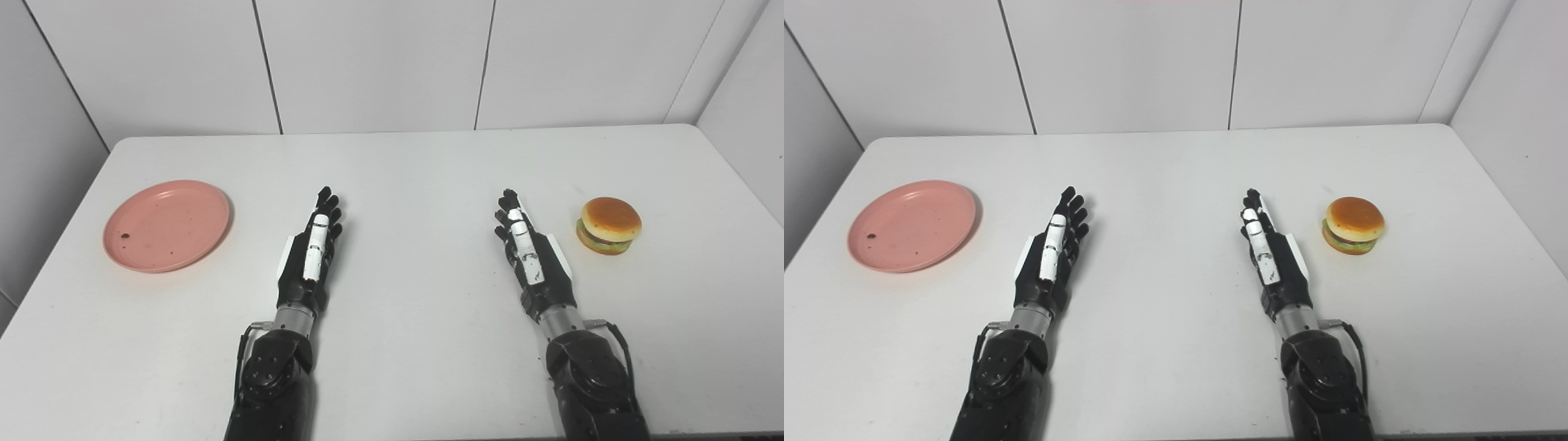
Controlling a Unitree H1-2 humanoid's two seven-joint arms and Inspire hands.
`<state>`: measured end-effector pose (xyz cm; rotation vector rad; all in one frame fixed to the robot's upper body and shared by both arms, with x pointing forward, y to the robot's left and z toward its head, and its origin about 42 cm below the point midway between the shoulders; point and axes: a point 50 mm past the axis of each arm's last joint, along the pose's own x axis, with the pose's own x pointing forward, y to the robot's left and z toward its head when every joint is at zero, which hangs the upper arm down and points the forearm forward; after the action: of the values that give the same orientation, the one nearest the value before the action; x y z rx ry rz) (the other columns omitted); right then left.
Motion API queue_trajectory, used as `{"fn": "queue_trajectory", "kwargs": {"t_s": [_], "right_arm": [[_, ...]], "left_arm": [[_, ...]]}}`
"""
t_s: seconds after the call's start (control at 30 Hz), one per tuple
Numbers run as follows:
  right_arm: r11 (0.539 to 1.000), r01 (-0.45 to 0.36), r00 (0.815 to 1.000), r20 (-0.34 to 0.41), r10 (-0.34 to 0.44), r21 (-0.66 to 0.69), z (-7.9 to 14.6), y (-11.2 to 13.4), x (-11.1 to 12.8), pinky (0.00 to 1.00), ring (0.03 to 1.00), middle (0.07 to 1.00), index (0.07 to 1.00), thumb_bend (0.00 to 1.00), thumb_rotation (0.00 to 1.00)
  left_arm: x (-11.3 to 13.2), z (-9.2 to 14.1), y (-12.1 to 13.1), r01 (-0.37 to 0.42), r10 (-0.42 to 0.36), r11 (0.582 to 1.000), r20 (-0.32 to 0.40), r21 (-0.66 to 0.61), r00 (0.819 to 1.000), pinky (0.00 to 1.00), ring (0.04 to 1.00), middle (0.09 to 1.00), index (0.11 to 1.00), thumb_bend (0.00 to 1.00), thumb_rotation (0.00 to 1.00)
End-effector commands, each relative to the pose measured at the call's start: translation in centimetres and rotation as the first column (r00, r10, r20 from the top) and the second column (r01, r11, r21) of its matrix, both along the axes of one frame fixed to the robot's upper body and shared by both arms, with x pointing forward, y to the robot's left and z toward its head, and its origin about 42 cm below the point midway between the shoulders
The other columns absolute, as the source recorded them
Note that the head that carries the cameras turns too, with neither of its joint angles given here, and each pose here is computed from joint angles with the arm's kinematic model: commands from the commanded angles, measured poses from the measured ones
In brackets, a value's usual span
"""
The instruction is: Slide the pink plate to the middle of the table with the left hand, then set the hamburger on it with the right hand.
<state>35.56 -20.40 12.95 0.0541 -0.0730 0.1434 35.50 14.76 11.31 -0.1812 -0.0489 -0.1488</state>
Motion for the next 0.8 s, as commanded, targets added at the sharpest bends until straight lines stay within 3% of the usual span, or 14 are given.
{"fn": "queue_trajectory", "kwargs": {"t_s": [0.0,0.77], "right_arm": [[1.0,-0.008,0.995,0.099,0.007,0.009,2.42,0.35,1.1,1.0,1.0,1.0,1.0,0.5,0.94],[1.0,-0.011,0.994,0.108,0.012,-0.002,2.45,0.39,1.25,1.0,1.0,1.0,1.0,0.49,0.95]], "left_arm": [[0.18,0.32,-0.04,-0.009,0.009,1.0,0.013,-0.005,1.0,1.0,1.0,1.0,1.0,0.41,1.0],[0.37,0.47,-0.03,-0.01,0.01,1.0,0.008,-0.008,1.0,1.0,1.0,1.0,1.0,0.41,1.0]]}}
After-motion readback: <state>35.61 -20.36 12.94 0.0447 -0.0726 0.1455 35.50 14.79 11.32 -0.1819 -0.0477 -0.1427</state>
